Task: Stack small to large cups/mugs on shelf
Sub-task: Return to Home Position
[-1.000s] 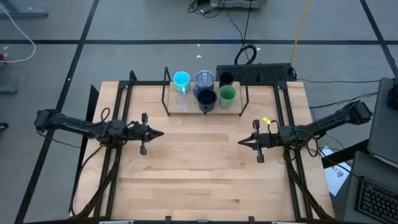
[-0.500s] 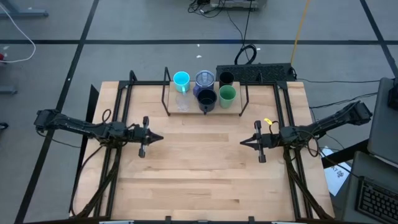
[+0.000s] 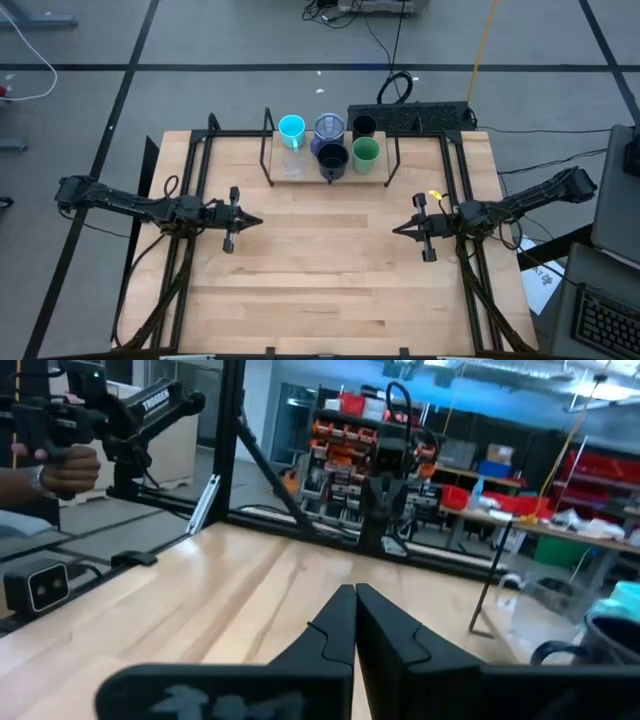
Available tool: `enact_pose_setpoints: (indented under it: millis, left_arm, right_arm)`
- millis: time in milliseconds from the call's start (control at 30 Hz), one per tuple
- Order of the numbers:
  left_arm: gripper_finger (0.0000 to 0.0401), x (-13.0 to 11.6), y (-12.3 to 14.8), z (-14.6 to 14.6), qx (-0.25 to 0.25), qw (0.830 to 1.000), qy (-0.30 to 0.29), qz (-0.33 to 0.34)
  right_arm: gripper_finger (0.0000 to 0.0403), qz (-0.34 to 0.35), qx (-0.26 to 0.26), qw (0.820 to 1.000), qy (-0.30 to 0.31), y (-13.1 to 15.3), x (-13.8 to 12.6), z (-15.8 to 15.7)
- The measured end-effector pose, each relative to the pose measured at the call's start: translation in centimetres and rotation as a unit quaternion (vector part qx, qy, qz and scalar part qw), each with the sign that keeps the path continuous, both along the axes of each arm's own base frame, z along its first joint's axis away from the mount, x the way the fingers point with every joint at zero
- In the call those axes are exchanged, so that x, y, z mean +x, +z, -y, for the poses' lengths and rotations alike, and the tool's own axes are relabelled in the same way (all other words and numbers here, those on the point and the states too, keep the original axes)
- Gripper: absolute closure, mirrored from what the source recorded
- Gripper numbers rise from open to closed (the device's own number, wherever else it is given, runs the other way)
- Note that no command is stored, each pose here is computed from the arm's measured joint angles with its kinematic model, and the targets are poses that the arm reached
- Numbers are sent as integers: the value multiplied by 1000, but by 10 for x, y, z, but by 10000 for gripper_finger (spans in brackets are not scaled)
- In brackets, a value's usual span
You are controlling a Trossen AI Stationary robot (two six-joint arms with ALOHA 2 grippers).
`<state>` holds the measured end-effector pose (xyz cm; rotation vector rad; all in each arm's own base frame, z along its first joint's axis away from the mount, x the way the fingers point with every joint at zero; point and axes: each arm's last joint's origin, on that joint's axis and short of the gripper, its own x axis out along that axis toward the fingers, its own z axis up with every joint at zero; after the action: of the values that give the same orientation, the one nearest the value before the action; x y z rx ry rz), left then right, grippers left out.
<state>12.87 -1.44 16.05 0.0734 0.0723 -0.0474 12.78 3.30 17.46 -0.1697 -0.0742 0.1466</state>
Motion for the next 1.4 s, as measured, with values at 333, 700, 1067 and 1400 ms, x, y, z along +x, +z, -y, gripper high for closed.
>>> enact_pose_setpoints:
  millis: [333, 700, 1067, 1400]
  left_arm:
    - [395, 0, 0, -1, 4, 1000, 9, 1]
    - [399, 0, 0, -1, 6, 1000, 9, 2]
    - [393, 0, 2, -1, 5, 1000, 9, 8]
    - [393, 0, 5, -1, 10, 1000, 9, 27]
  right_arm:
    - [403, 15, -18, 1000, -2, 4, -10, 3]
    - [403, 59, -32, 998, -3, 11, -25, 7]
    - [403, 103, -51, 993, -1, 17, -35, 12]
    - [403, 79, -29, 996, -25, 13, -33, 26]
